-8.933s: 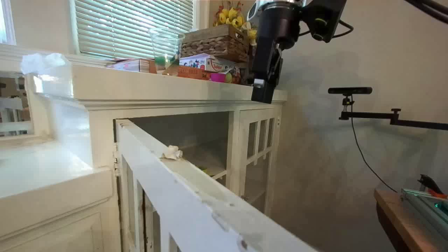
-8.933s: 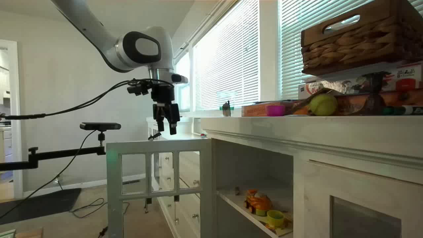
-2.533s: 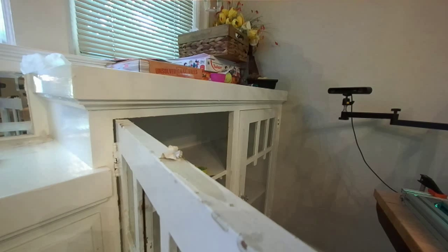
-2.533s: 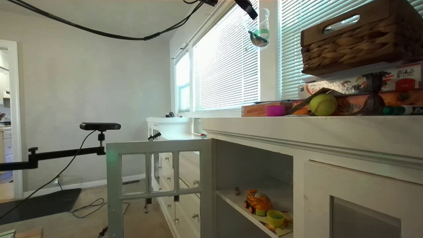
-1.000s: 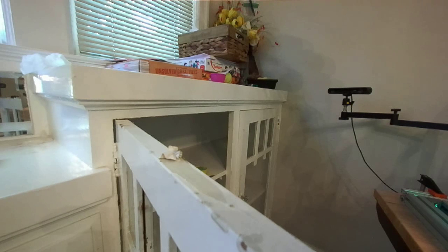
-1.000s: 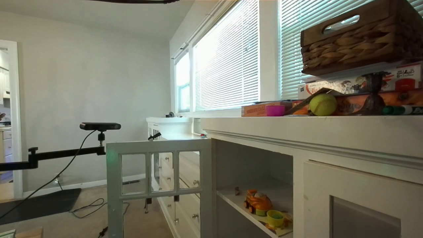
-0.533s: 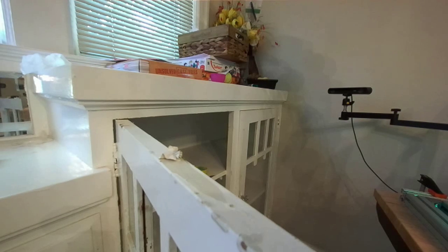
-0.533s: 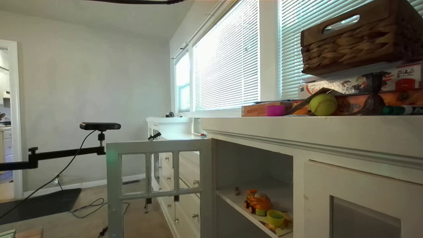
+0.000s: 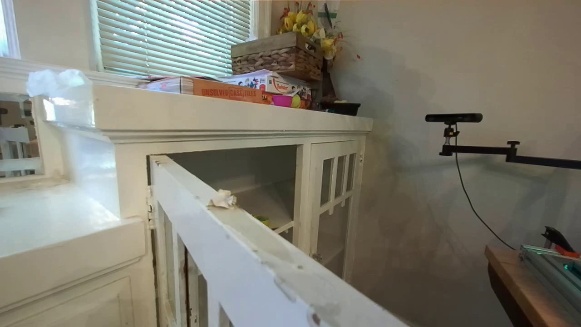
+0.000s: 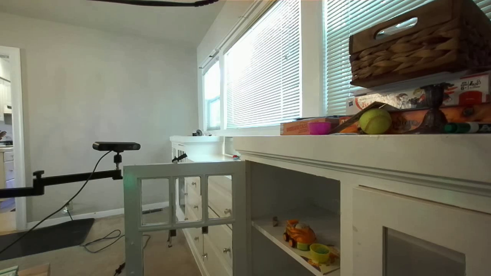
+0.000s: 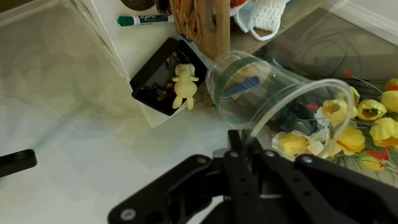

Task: Pour the contents in the clear cup into the basket.

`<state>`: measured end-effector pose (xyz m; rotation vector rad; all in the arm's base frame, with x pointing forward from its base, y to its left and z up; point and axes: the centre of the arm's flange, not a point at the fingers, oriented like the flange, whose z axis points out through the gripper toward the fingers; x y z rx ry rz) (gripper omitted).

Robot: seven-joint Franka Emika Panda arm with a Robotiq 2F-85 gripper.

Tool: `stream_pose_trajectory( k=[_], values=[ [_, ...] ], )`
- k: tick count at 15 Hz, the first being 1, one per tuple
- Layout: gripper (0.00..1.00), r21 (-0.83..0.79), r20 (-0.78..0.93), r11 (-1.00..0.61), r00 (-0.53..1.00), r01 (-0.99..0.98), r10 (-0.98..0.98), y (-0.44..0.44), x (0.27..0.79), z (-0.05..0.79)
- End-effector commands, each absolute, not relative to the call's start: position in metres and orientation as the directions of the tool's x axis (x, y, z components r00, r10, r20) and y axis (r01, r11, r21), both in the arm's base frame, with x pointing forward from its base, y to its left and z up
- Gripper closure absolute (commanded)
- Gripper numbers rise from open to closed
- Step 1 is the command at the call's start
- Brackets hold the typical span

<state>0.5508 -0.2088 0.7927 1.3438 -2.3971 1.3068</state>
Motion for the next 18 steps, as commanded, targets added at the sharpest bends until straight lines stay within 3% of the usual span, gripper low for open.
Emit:
stream_pose_trajectory(
  k=[1,10,18],
  values=[
    [0.98,-0.618,0.459,0.253,-0.602,-0.745,-0.653,-0.213,0.573,0.803],
    [0.98,-0.602,0.544,0.333,-0.678,-0.726,-0.495,-0.231,0.604,0.837],
    [0.98,-0.632,0.650,0.272,-0.687,-0.726,-0.324,-0.246,0.644,0.825]
  ],
)
